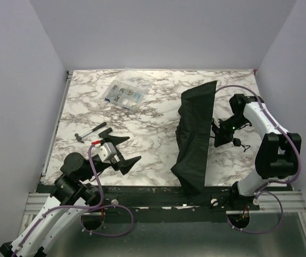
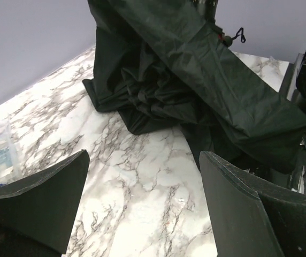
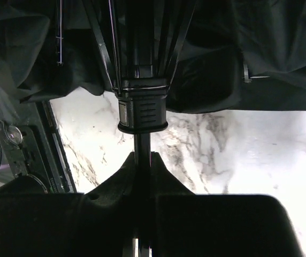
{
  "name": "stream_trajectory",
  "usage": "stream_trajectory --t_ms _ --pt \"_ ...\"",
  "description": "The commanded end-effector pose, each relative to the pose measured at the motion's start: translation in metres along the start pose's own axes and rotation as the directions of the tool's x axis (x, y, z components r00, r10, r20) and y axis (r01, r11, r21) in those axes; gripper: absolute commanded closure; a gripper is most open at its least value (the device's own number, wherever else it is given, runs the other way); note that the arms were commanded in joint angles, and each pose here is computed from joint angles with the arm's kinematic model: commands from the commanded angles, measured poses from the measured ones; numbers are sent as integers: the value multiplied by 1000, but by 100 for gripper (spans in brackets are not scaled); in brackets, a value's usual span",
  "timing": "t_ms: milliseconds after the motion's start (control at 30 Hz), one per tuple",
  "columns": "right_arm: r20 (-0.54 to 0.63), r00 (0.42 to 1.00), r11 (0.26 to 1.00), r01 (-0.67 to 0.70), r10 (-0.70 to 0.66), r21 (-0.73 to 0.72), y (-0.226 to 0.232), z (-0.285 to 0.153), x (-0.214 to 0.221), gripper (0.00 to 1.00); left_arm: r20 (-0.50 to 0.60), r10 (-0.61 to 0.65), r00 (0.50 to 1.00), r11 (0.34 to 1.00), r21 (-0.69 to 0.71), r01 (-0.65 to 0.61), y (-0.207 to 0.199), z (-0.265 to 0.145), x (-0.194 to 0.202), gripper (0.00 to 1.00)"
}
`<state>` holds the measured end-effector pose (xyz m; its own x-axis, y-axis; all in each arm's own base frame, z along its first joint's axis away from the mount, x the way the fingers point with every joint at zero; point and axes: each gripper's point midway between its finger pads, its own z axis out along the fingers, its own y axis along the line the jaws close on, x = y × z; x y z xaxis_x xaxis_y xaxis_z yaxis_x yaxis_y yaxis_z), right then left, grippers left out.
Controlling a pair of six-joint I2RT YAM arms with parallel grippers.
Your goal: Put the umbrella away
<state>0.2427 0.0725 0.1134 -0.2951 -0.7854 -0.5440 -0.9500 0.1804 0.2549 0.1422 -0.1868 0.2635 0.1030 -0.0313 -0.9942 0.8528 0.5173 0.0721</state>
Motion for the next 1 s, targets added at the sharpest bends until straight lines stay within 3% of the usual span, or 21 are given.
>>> stream_trajectory --t_ms 0,133,333,400,433,500,567,833,967 --pt "-61 998 1000 1 0 22 -11 25 30 95 36 13 999 995 94 -17 -11 11 -7 13" --pt "-88 995 999 -48 49 13 -20 45 48 93 6 0 1000 992 127 -1 -12 22 -3 13" --pt "-159 979 991 -130 129 -1 -29 62 80 76 -59 25 998 966 259 -9 -19 50 12 14" --pt "-143 979 990 -142 143 15 -31 57 79 62 -101 42 994 958 285 -11 -18 60 19 15" --pt "-120 982 989 -144 146 27 -32 50 75 47 -127 44 991 957 291 -6 -17 65 22 15" --pt "-53 989 989 -136 138 51 -31 31 62 29 -159 61 985 954 300 -11 -15 76 26 16" --pt "-3 993 988 -115 116 101 -33 11 49 18 -178 69 982 954 300 -12 -11 86 29 16" --pt "-15 994 978 -100 105 183 -31 -5 53 9 -183 77 980 961 276 -23 6 120 17 18" --pt "84 995 960 -82 62 268 -26 -38 33 9 -145 62 987 968 248 -25 18 142 0 18"
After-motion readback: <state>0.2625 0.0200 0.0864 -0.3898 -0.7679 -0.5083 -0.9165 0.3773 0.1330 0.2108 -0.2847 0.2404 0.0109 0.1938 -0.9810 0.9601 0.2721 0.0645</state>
